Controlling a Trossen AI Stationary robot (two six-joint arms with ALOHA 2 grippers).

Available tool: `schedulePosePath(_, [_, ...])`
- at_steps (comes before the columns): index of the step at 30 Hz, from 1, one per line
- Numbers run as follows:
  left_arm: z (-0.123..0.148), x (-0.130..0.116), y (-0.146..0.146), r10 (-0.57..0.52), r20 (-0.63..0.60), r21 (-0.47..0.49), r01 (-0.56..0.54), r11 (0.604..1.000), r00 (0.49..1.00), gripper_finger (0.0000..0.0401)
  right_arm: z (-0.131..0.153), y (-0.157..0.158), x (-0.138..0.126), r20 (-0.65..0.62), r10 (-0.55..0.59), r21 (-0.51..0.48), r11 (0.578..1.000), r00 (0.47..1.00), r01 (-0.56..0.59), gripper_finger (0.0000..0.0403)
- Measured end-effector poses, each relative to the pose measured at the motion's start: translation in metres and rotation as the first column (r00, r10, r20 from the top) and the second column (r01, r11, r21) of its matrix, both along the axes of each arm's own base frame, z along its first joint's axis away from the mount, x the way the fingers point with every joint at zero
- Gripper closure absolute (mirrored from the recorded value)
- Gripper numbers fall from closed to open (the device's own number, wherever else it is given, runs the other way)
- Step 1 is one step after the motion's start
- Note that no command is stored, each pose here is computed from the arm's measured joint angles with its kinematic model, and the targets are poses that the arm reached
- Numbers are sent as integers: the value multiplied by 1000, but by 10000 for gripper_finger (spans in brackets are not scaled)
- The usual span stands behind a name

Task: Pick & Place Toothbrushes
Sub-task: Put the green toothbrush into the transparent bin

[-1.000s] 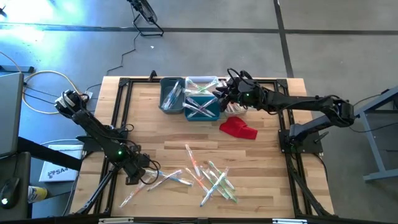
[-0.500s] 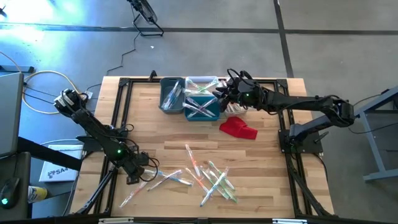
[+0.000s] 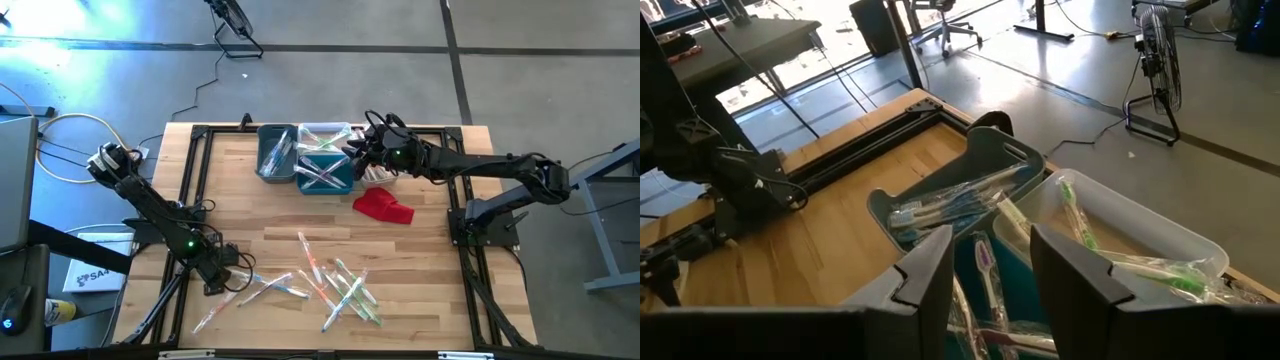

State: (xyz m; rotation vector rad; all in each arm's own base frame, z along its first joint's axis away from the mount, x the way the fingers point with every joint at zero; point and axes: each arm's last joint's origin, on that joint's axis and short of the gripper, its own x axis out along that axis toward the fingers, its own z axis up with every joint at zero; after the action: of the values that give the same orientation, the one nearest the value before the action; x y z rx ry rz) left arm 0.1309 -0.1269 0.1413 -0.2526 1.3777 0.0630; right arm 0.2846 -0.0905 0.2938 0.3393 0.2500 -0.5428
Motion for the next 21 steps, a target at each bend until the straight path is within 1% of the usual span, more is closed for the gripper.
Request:
schedulePosePath(5, [0, 0, 1, 0, 2, 12, 0, 1000, 1000, 327, 0, 0, 0, 0, 0, 0, 1000, 1000, 0, 275])
schedulePosePath(10, [-1, 0, 1, 1, 3, 18, -1, 1000, 1000, 360, -1, 0, 0, -7, 0, 2, 1000, 1000, 0, 275])
schedulePosePath(15, [-1, -1, 2, 38, -12, 15, -38, 999, 999, 380, -3, 0, -1, -31, 1, 9, 1000, 1000, 0, 275])
schedulePosePath(21, [1, -1, 2, 47, -16, 11, -47, 999, 999, 386, -4, 0, -1, -45, 1, 13, 1000, 999, 0, 275])
